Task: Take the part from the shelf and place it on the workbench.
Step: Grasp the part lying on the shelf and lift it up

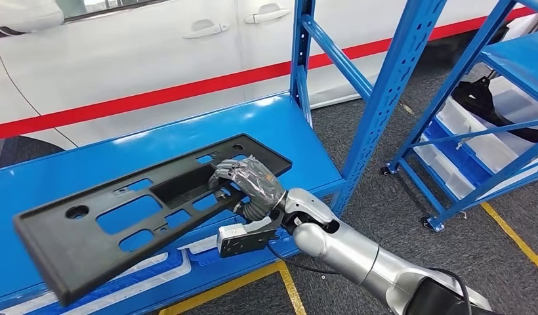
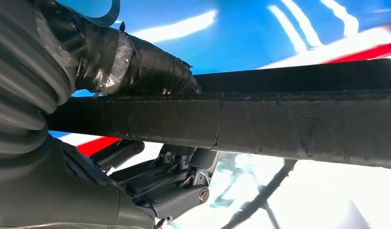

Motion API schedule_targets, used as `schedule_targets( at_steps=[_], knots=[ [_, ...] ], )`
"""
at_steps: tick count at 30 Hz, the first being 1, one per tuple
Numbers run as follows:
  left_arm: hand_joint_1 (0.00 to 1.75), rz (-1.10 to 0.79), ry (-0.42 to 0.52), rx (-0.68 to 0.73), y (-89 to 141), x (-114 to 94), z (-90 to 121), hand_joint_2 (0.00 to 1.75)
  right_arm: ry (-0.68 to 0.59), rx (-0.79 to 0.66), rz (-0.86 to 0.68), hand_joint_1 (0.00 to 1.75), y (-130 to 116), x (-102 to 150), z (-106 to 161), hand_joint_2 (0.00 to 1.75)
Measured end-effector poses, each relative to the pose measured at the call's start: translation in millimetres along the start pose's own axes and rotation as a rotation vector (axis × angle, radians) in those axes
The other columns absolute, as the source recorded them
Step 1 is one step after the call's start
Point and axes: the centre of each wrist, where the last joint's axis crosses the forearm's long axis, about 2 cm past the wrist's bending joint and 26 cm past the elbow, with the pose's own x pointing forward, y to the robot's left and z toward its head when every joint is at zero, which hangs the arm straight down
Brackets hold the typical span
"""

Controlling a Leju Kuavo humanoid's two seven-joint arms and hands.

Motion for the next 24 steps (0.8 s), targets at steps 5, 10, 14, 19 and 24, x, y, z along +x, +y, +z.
schedule_targets(
  at_steps=[5,10,14,19,24],
  knots=[
    [0.0,0.008,-0.001,0.002,0,0,0,1.75,-0.085,0.022,-0.033,1.75,-1,18,-3,1.75],
    [0.0,0.015,-0.003,0.008,2,2,0,1.75,-0.172,0.073,-0.114,1.75,0,32,-4,1.75],
    [0.0,0.02,-0.005,0.007,1,3,0,1.75,-0.225,0.114,-0.159,1.75,3,40,-3,1.75],
    [0.0,0.025,-0.003,0.009,0,3,0,1.75,-0.23,0.134,-0.182,1.75,3,41,2,1.75],
    [0.0,0.027,-0.003,0.005,-2,3,0,1.75,-0.233,0.14,-0.177,1.75,1,42,3,1.75]
  ],
)
